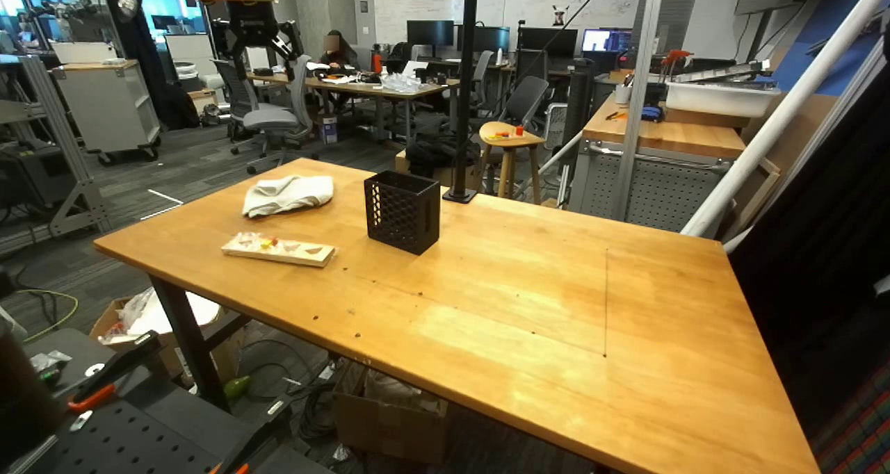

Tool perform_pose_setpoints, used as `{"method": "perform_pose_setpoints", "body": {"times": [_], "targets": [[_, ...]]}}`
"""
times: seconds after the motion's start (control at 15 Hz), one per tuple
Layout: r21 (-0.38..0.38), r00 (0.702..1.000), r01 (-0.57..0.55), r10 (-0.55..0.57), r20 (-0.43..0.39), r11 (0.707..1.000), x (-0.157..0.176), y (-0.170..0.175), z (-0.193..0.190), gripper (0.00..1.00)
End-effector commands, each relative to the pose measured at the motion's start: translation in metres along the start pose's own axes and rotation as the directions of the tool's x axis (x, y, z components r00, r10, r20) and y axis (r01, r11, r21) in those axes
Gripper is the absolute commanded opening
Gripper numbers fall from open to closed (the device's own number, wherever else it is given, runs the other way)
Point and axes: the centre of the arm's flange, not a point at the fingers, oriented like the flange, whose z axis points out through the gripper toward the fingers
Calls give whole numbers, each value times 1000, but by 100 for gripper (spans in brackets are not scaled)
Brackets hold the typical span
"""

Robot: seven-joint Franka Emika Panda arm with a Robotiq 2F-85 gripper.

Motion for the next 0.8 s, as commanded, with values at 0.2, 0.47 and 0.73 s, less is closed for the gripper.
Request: {"method": "perform_pose_setpoints", "body": {"times": [0.2, 0.47, 0.73], "targets": [[4, 995, 95, -95, 13, 995, 84, -38, 58, 100], [23, 990, 142, -142, 21, 990, 109, -49, 99, 100], [48, 981, 188, -190, 32, 981, 125, -41, 139, 100]]}}
